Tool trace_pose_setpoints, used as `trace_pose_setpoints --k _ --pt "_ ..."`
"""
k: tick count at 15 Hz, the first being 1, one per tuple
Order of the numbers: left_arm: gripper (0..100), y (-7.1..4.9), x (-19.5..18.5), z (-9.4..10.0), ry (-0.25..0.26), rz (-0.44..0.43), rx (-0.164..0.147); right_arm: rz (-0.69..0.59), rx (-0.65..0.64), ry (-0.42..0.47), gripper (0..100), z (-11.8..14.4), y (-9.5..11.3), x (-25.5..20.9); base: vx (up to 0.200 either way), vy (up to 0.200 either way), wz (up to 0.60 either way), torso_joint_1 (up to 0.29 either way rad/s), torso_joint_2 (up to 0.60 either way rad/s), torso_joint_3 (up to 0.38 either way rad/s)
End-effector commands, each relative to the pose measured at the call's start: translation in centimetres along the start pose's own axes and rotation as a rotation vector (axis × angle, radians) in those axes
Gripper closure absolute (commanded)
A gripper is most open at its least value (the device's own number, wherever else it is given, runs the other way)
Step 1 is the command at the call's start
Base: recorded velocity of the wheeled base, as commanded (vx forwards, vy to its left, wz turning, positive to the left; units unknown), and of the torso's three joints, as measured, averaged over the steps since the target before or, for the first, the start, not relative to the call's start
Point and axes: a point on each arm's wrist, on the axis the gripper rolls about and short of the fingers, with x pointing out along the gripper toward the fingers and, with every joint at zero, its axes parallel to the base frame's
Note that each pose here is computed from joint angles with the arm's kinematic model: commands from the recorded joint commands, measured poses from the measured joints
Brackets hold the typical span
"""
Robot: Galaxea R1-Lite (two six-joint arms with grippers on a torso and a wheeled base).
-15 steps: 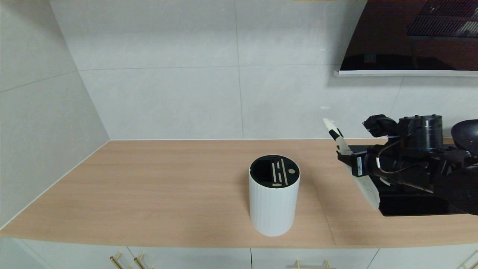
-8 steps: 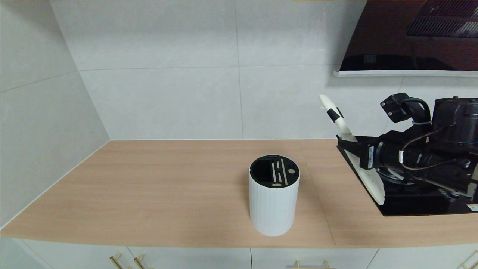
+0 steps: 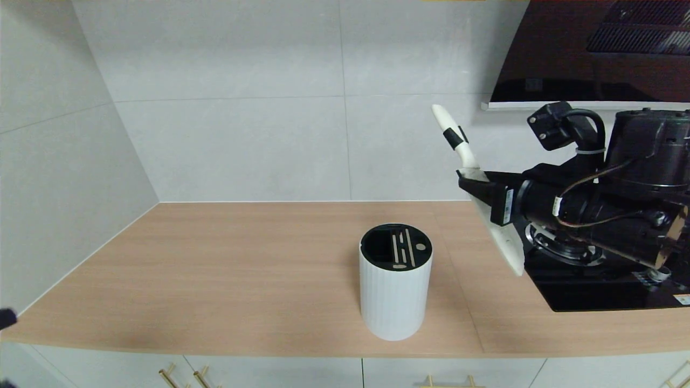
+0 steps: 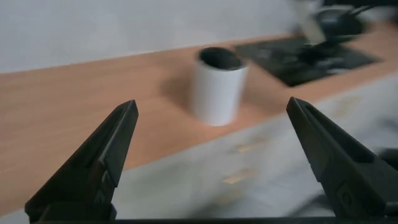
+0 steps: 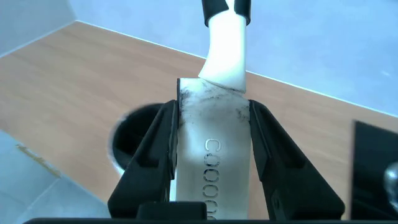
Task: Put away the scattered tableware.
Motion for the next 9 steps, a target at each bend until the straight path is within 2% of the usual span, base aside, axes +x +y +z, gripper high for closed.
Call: trace_pose_setpoints --k 1,3,4,5,6,7,8,9 --pt "0 1.9 9.6 4.9 0.164 -0.255 -0.284 0.040 -0.009 0.023 100 -0.6 2.2 0.5 0.000 0.000 0.00 0.000 0.00 0.000" --pt "0 2.1 15.2 4.2 0.171 -0.349 -0.418 0.066 -0.012 0.028 100 -0.8 4.0 0.3 0.000 0.000 0.00 0.000 0.00 0.000" --pt "0 2.3 16.2 4.0 0.160 -0.346 -0.441 0.070 -0.008 0.030 100 -0.8 4.4 0.3 0.000 0.000 0.00 0.000 0.00 0.000" --pt "0 2.8 19.0 3.8 0.096 -0.318 -0.498 0.087 -0.003 0.030 100 -0.8 5.4 0.1 0.000 0.000 0.00 0.000 0.00 0.000" --pt "0 2.8 19.2 3.7 0.094 -0.316 -0.502 0.088 -0.001 0.030 100 -0.8 5.4 0.1 0.000 0.000 0.00 0.000 0.00 0.000" --pt "0 3.1 22.9 2.2 0.047 -0.257 -0.514 0.144 0.050 0.026 100 -0.7 7.1 -0.4 0.000 0.000 0.00 0.000 0.00 0.000" --pt "0 2.7 24.1 1.6 0.039 -0.254 -0.511 0.159 0.063 0.029 100 -0.8 7.6 -0.6 0.000 0.000 0.00 0.000 0.00 0.000" --pt "0 1.7 25.4 0.6 0.030 -0.253 -0.515 0.162 0.061 0.030 100 -0.9 8.1 -0.7 0.000 0.000 0.00 0.000 0.00 0.000"
